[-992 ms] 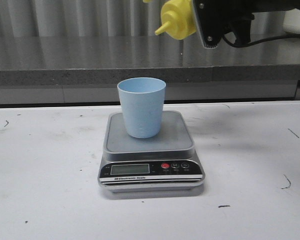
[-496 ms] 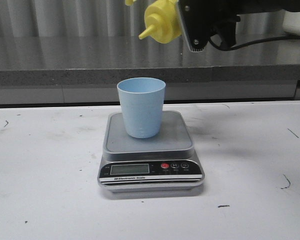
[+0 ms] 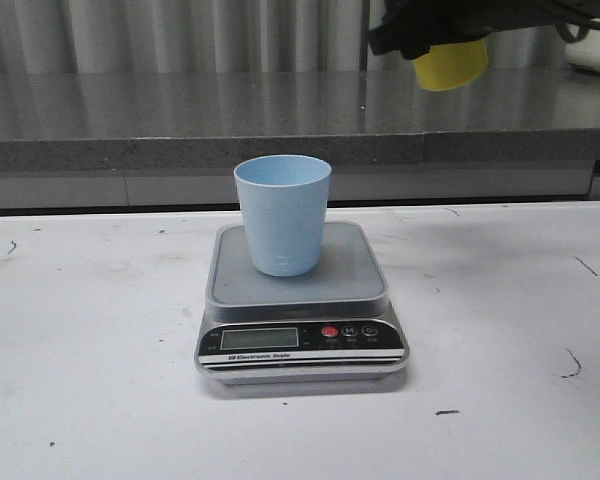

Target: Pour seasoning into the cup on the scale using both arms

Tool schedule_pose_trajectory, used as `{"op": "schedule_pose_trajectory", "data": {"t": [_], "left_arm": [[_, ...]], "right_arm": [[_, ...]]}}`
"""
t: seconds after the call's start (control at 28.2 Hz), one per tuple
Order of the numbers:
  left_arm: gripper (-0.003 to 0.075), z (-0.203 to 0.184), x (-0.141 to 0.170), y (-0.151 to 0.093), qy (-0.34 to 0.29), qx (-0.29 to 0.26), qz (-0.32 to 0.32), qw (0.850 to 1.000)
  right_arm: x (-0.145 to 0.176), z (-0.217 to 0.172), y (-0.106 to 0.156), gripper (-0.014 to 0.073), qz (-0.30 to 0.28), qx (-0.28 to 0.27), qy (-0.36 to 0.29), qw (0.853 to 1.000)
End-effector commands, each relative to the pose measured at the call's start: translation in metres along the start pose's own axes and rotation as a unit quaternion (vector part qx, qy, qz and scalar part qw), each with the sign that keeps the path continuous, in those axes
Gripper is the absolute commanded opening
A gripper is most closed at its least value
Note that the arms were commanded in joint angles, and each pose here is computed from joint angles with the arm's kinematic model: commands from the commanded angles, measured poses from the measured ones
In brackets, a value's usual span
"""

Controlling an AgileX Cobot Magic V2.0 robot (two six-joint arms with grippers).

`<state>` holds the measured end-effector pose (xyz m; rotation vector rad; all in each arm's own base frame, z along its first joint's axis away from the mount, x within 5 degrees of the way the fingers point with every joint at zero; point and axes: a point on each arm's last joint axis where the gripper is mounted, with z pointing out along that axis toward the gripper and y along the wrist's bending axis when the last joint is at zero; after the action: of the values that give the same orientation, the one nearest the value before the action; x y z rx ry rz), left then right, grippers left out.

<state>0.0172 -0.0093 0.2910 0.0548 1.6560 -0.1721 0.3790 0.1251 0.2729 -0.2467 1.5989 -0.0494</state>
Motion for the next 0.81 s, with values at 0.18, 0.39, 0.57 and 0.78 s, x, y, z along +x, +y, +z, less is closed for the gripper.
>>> {"op": "schedule_pose_trajectory", "data": {"t": [0.18, 0.39, 0.57, 0.78], "left_arm": [[-0.002, -0.002, -0.015, -0.001, -0.051, 0.001, -0.01, 0.999], [-0.002, -0.002, -0.015, -0.001, -0.051, 0.001, -0.01, 0.999], [-0.002, -0.002, -0.015, -0.001, -0.051, 0.001, -0.01, 0.999], [-0.002, -0.002, -0.015, -0.001, -0.051, 0.001, -0.01, 0.999]], "right_arm": [[-0.026, -0.007, -0.01, 0.0118, 0.196, 0.016, -0.016, 0.98], [-0.033, -0.013, -0.01, 0.0118, 0.199, 0.0, -0.004, 0.98], [-0.027, -0.04, -0.011, 0.0117, 0.159, -0.013, -0.007, 0.987], [0.021, -0.083, -0.008, 0.0117, 0.148, 0.014, -0.03, 0.988]]}}
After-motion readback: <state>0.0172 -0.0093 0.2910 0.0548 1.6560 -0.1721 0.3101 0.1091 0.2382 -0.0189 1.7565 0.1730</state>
